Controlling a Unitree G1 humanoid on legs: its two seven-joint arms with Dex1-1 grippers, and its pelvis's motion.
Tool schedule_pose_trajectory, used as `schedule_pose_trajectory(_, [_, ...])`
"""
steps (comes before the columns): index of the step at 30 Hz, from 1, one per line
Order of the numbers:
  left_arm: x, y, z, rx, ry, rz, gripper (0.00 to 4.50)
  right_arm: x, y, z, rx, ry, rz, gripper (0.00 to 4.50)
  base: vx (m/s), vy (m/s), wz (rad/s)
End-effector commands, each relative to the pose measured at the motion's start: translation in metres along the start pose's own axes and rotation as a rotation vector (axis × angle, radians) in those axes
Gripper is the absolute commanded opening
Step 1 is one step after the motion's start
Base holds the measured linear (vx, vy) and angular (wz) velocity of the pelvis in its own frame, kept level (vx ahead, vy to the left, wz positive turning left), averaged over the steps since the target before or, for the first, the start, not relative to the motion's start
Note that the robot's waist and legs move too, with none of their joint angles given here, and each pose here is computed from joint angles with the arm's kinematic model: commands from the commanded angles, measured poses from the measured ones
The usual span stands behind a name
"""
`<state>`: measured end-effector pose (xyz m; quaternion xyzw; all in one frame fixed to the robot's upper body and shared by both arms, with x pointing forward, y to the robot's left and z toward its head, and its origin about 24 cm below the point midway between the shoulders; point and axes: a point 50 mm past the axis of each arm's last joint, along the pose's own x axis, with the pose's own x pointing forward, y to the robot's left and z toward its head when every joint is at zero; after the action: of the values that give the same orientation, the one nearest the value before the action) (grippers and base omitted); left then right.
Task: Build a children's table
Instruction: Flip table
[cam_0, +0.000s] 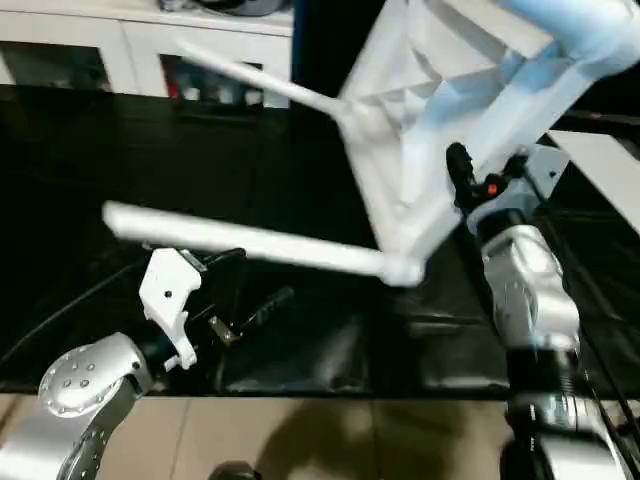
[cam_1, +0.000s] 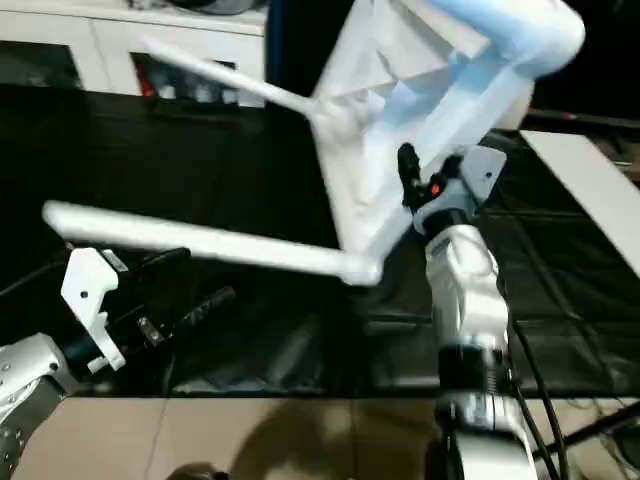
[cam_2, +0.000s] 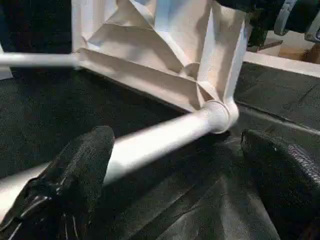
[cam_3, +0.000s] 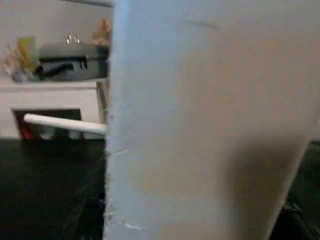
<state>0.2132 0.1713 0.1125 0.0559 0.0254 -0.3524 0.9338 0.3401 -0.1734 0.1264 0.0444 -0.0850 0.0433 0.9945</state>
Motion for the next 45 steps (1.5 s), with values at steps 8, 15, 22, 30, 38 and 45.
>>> schedule_pose_trajectory(8, [0.012, 0.012, 0.024, 0.169, -0.041, 0.089, 4.5, -0.004, 0.003, -0.011, -0.132, 0.098, -0.037, 1.9, 0.0, 0.0, 0.0])
schedule_pose_trajectory(15, [0.031, 0.027, 0.039, 0.423, -0.058, 0.185, 4.5, -0.004, 0.01, -0.022, -0.159, 0.181, 0.003, 2.64, 0.0, 0.0, 0.0])
schedule_pose_trajectory(22, [0.046, 0.037, 0.051, 0.719, -0.17, 0.348, 4.5, -0.009, 0.005, -0.032, -0.15, 0.224, -0.035, 3.22, 0.0, 0.0, 0.0])
schedule_pose_trajectory(30, [0.046, 0.036, 0.076, 1.066, -0.359, 0.425, 4.5, -0.005, 0.004, -0.037, -0.168, 0.243, -0.02, 3.37, 0.0, 0.0, 0.0])
schedule_pose_trajectory(38, [0.032, 0.036, 0.097, 1.292, -0.532, 0.589, 4.5, -0.001, 0.009, -0.035, -0.166, 0.223, 0.013, 2.75, 0.0, 0.0, 0.0])
schedule_pose_trajectory(45, [0.04, 0.048, 0.118, 1.418, -0.56, 0.637, 4.5, 0.002, 0.013, -0.036, -0.194, 0.233, 0.032, 2.15, 0.0, 0.0, 0.0])
